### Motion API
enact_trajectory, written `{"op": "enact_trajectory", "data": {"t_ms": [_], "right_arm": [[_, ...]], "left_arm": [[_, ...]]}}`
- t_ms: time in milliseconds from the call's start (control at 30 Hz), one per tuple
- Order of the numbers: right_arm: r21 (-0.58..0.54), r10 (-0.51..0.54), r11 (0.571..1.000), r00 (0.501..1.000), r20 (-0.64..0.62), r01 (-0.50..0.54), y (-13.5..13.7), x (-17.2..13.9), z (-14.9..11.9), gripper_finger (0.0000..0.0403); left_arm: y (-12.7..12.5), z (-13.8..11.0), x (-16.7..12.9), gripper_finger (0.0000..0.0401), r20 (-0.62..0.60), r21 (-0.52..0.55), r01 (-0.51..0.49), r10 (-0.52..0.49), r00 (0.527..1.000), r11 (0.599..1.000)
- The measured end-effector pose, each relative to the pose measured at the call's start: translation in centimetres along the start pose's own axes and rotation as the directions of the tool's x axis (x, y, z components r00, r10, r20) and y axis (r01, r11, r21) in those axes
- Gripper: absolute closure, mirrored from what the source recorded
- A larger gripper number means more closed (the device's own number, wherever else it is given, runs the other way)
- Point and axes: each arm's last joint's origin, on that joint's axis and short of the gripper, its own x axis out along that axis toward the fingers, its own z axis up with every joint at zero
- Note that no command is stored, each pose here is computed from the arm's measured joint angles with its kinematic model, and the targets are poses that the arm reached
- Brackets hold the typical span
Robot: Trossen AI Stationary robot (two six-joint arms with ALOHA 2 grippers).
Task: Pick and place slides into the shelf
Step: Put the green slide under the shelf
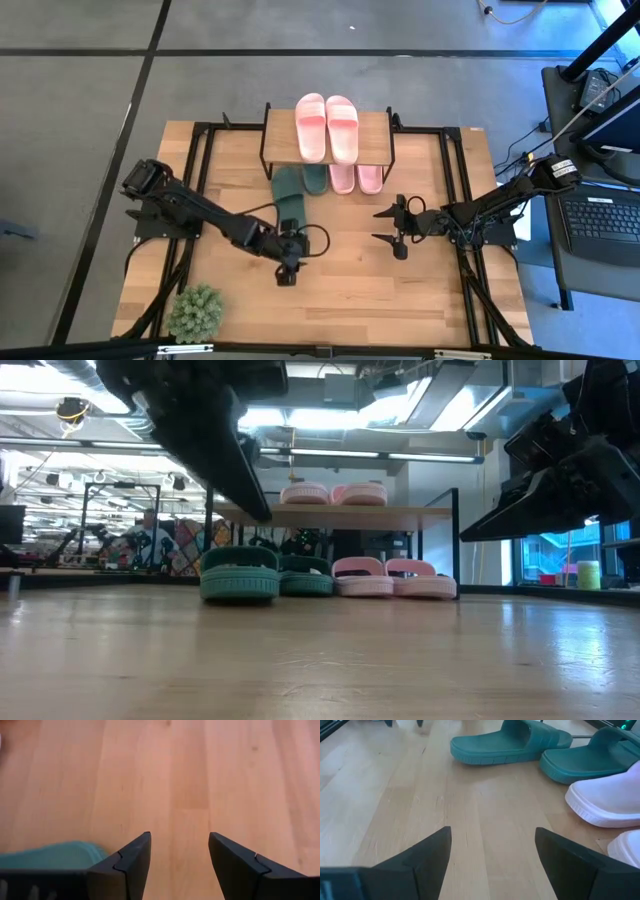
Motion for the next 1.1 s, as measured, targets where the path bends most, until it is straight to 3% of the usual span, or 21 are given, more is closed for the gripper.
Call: {"op": "enact_trajectory", "data": {"t_ms": [233,533,1100], "right_arm": [[0.001,0.000,1.000,1.000,0.001,0.000,0.0,0.0,0.0,0.0115],[0.002,0.000,1.000,1.000,0.000,0.000,0.0,0.0,0.0,0.0115],[-0.004,0.000,1.000,1.000,0.000,0.000,0.0,0.0,0.0,0.0115]], "left_arm": [[0.5,-1.0,2.8,0.0210,-0.069,-0.048,-0.061,0.058,0.996,0.997],[1.6,-1.7,3.9,0.0210,-0.176,-0.071,-0.048,0.035,0.984,0.996],[6.5,-2.6,3.8,0.0210,-0.337,-0.064,-0.289,0.252,0.907,0.955]]}}
